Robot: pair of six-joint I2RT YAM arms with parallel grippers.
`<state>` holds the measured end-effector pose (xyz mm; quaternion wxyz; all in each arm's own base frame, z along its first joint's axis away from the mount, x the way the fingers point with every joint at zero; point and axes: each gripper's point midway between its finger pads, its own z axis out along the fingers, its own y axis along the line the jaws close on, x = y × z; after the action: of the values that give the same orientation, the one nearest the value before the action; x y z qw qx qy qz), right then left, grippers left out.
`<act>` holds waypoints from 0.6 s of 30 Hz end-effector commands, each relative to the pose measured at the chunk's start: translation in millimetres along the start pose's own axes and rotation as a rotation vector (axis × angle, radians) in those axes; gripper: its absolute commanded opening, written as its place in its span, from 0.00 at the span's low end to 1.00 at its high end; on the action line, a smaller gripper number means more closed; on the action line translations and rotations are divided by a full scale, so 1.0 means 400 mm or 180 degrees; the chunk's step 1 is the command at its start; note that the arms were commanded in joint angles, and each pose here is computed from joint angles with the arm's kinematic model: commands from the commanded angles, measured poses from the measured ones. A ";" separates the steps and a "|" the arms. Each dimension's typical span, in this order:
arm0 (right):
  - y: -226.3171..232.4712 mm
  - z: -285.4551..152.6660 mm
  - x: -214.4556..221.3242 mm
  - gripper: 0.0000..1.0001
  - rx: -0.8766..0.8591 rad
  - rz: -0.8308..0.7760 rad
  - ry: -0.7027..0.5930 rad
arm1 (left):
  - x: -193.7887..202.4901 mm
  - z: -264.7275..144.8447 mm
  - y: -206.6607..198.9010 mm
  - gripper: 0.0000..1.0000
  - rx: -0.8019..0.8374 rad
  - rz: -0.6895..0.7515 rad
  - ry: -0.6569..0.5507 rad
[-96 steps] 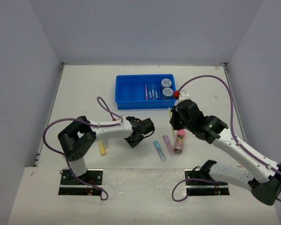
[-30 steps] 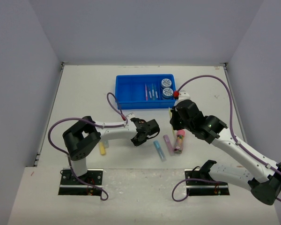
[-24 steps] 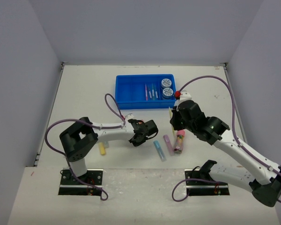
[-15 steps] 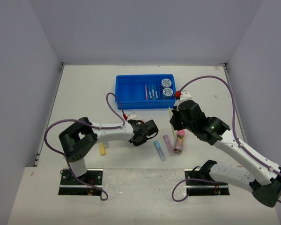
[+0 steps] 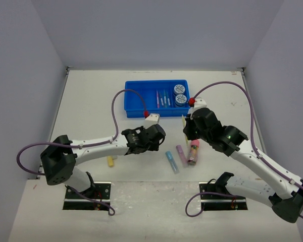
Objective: Sort the stationery into containers
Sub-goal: Close the pen cap on the pen.
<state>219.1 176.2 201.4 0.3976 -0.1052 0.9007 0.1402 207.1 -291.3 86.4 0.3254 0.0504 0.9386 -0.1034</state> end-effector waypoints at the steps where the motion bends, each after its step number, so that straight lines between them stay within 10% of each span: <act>1: -0.001 -0.011 -0.027 0.00 -0.0006 -0.0012 -0.0127 | -0.001 0.040 -0.013 0.45 0.0102 0.0753 0.0019; 18: -0.005 -0.012 -0.023 0.00 0.0017 -0.0017 -0.0112 | 0.094 0.109 -0.017 0.41 0.0333 0.1051 0.0484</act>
<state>218.4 174.8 204.2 0.4019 -0.1037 0.8987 0.1417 204.9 -291.6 32.5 0.2675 0.2080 0.9392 -0.0549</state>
